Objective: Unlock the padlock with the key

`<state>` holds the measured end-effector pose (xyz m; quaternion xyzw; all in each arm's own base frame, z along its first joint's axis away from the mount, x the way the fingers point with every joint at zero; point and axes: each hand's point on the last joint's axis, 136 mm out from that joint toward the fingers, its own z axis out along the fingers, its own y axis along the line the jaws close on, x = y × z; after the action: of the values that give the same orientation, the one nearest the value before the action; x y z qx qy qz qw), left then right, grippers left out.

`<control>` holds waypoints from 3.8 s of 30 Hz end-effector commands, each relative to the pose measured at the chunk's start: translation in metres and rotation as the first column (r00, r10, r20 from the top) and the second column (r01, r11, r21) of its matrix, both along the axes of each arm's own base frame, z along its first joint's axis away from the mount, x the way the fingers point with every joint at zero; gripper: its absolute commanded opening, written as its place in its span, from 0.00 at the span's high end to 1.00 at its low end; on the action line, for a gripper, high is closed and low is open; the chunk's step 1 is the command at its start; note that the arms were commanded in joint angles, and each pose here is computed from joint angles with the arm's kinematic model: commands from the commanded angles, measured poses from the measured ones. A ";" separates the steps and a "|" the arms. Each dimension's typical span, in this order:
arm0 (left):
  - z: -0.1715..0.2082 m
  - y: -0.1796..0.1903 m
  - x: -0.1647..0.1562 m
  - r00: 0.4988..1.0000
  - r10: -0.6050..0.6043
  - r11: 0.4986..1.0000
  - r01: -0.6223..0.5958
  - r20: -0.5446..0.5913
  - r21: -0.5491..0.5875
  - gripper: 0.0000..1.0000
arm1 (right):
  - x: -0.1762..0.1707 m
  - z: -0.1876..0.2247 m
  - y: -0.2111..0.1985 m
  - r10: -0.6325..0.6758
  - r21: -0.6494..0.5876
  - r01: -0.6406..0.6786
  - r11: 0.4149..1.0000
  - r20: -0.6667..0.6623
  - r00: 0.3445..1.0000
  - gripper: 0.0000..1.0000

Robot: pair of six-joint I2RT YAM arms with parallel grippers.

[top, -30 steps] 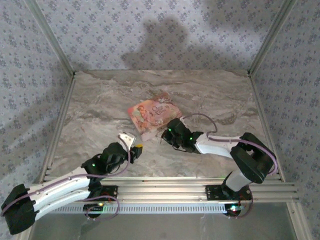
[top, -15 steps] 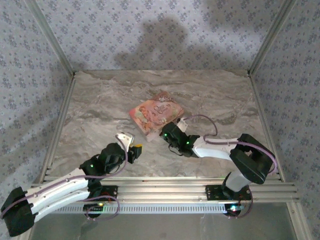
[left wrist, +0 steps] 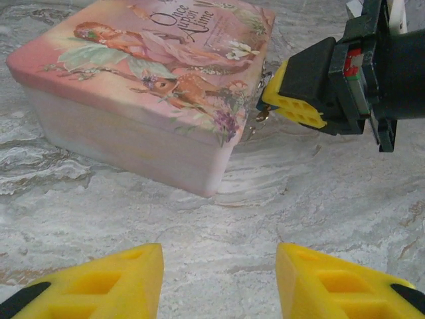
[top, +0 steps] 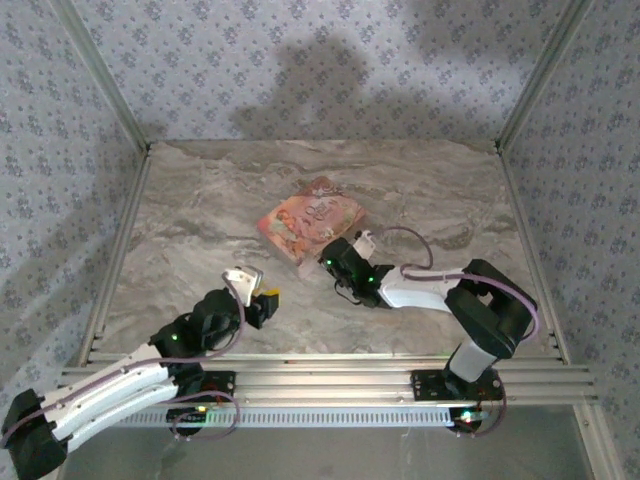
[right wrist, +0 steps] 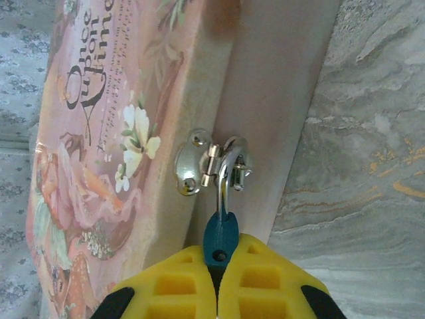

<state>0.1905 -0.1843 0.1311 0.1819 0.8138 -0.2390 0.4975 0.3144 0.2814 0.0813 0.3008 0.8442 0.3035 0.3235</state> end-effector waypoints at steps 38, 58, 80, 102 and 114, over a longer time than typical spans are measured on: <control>0.022 -0.001 0.030 0.985 0.042 0.991 -0.019 -0.168 0.135 0.02 | 0.014 -0.040 -0.213 0.356 -0.275 -0.539 0.797 -0.507 0.785 0.76; 0.031 0.113 0.129 0.890 0.456 0.874 -0.444 -0.016 0.197 0.02 | -0.005 0.066 -0.285 0.240 -0.823 -0.057 0.566 0.098 0.966 0.00; -0.014 0.173 0.187 0.804 0.525 0.788 -0.583 0.279 0.198 0.02 | 0.049 0.036 -0.303 0.253 -0.776 0.175 0.606 0.396 0.883 0.00; -0.042 0.198 0.207 0.800 0.587 0.784 -0.600 0.125 0.157 0.02 | 0.075 0.004 -0.308 0.217 -0.807 0.099 0.582 0.271 0.938 0.00; -0.042 0.199 0.207 0.799 0.588 0.783 -0.601 0.126 0.157 0.02 | 0.077 0.002 -0.304 0.244 -0.800 0.069 0.596 0.262 0.934 0.00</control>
<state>0.3926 0.0158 0.0793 -0.0267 0.8386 0.0231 0.5436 0.3860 -0.0230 0.0804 0.0338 0.8333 -0.0421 0.5502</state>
